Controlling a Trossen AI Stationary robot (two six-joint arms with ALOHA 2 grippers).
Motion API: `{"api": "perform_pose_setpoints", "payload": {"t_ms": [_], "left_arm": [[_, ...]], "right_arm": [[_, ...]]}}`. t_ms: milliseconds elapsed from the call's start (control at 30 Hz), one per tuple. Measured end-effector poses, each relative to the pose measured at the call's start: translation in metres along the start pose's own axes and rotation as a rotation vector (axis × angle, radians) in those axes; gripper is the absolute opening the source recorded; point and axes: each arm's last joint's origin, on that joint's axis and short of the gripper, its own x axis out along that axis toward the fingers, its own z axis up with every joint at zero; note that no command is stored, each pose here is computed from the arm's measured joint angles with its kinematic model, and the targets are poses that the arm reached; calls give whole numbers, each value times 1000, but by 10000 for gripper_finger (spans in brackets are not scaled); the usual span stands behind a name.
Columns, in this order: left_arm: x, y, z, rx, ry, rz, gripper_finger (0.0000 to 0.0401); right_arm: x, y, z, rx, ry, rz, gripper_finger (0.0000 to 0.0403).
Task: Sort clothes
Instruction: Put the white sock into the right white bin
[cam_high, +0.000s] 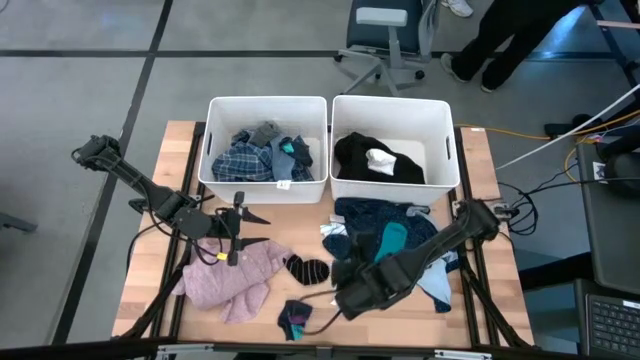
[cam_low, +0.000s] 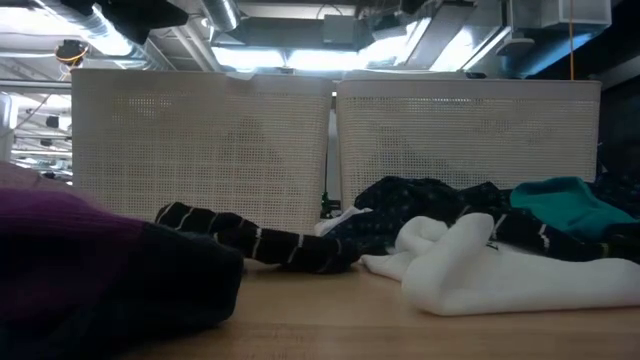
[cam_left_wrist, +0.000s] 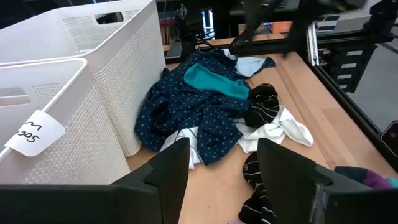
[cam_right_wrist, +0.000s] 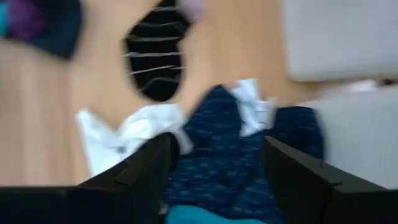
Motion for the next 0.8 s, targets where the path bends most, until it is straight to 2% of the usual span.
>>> {"api": "perform_pose_setpoints", "payload": {"t_ms": [267,533,667,800], "left_arm": [[0,0,0,-14,-1,0,180],[0,0,0,-6,-1,0,180],[0,0,0,-6,-1,0,180],[0,0,0,2,0,0,180]], "right_arm": [[39,33,3,-110,77,130,247],[70,54,6,-173,105,219,214],[84,61,3,-189,133,216,201],[101,66,-11,-208,217,233,198]]}}
